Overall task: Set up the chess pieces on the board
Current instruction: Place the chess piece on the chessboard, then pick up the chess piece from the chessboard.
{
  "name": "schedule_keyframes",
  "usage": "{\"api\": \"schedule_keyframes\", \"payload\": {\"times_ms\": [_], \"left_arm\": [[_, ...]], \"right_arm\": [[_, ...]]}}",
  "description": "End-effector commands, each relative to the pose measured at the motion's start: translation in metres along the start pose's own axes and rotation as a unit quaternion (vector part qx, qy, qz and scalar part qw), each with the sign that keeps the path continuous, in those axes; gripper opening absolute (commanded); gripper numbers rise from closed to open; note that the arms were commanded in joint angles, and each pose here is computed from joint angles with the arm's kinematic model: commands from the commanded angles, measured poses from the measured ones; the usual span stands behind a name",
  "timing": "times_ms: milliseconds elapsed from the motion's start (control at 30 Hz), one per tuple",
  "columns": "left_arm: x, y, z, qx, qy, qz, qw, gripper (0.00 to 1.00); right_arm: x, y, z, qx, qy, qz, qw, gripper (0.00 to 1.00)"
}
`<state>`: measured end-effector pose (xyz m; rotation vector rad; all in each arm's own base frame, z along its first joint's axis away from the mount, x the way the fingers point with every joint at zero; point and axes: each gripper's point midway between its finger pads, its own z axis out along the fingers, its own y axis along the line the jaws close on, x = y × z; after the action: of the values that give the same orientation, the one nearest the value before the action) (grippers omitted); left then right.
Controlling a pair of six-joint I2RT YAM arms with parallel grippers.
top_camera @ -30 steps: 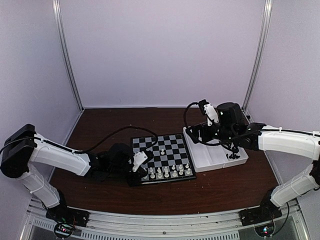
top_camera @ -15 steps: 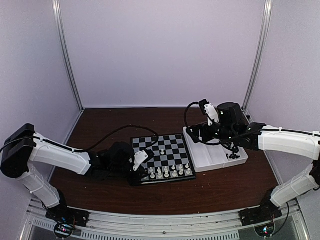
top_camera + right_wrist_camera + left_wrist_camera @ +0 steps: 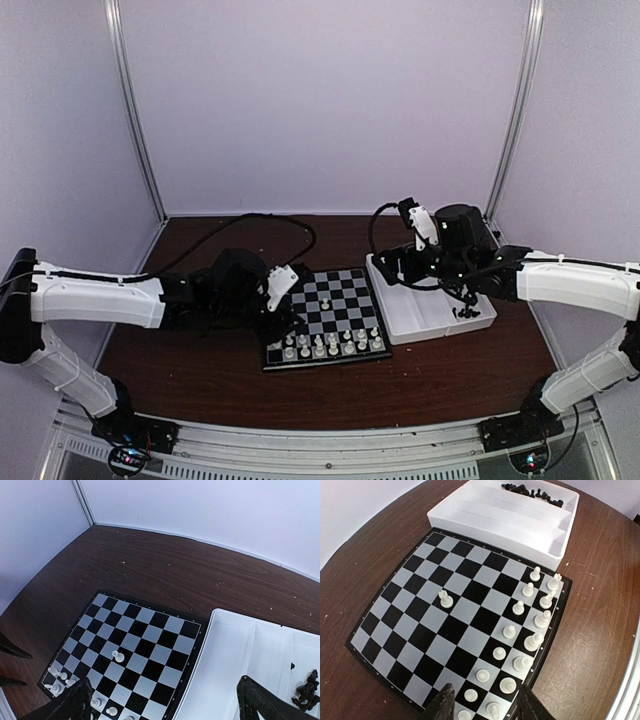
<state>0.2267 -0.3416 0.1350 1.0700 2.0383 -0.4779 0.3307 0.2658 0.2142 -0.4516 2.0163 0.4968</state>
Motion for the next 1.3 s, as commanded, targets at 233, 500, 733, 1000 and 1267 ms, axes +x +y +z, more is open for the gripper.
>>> {"api": "schedule_keyframes", "payload": {"times_ms": [233,500,733,1000,1267], "left_arm": [[-0.027,0.003,0.025,0.008,0.043,-0.02,0.999,0.53],[-0.036,0.009,0.055,0.032,0.051,-0.033,0.998,0.55],[-0.039,0.018,0.08,0.041,0.066,-0.052,0.996,0.61],[-0.038,0.029,0.106,0.038,0.09,-0.072,0.993,0.58],[-0.034,0.035,0.125,0.039,0.11,-0.084,0.99,0.47]], "right_arm": [[-0.006,-0.005,-0.017,0.005,-0.017,0.012,1.0,1.0],[-0.009,-0.035,-0.036,0.082,-0.035,0.026,0.996,1.0],[-0.012,-0.065,-0.063,0.153,-0.063,0.048,0.985,1.0],[-0.01,-0.075,-0.078,0.169,-0.077,0.056,0.981,1.0],[-0.008,-0.078,-0.08,0.173,-0.078,0.054,0.98,1.0]]}}
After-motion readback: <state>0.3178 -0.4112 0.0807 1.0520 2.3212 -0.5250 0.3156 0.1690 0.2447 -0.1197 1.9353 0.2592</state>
